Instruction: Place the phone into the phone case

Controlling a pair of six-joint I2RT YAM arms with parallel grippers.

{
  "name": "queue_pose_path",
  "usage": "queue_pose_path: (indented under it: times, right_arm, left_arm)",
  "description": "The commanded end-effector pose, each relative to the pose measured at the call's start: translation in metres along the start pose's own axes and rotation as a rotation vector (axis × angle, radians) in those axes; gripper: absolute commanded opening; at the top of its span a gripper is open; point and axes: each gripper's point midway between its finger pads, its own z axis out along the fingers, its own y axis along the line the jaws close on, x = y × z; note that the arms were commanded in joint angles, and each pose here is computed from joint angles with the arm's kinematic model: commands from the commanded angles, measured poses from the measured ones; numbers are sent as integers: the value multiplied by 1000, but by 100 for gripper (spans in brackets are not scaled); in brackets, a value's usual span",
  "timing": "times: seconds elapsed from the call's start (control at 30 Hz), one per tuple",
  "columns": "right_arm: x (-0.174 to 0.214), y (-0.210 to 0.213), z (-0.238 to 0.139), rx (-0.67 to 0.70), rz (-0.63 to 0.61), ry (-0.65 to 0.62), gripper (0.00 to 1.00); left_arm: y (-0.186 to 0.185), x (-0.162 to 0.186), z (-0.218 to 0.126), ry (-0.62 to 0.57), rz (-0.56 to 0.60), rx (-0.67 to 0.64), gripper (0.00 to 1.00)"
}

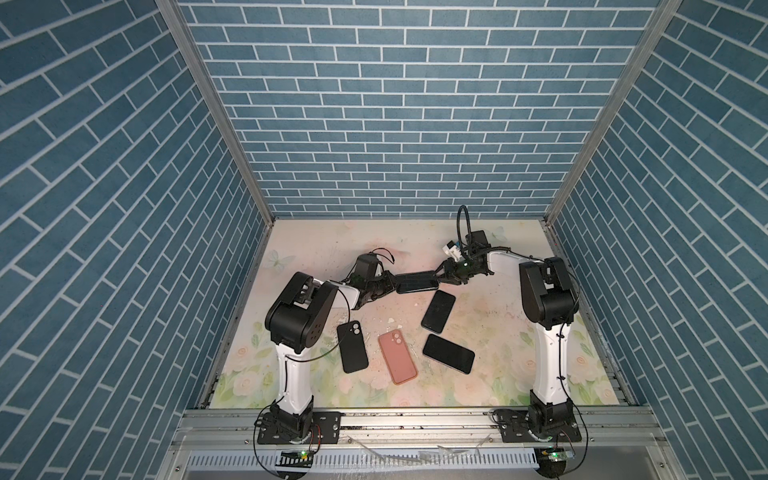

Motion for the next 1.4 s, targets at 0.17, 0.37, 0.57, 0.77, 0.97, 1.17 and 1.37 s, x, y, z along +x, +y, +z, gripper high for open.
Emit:
queue_pose_path:
  times: [0.17, 0.37, 0.57, 0.77, 0.97, 1.17, 1.37]
  right_arm:
    - [24, -20, 21, 49, 24, 86, 41]
    - [22, -20, 20, 50, 22, 83, 41]
    - [19, -18, 20, 44, 17, 78, 41]
    - [21, -19, 20, 44, 20, 81, 41]
    - [20, -17, 19, 38, 15, 77, 41]
    - [17, -15, 19, 29, 12, 71, 41]
    - [8, -9, 12, 13, 5, 29, 45]
  left_arm:
    - [-66, -9, -22, -27, 72, 205, 28]
    - [-59, -6, -20, -16, 66, 180, 28]
    - [-52, 0, -12, 14, 35, 172, 31]
    - [-52, 1, -7, 23, 16, 176, 32]
    - [-51, 0, -1, 33, 2, 169, 24]
    - [-52, -1, 1, 30, -11, 186, 18]
    - [-50, 2, 2, 34, -23, 191, 6]
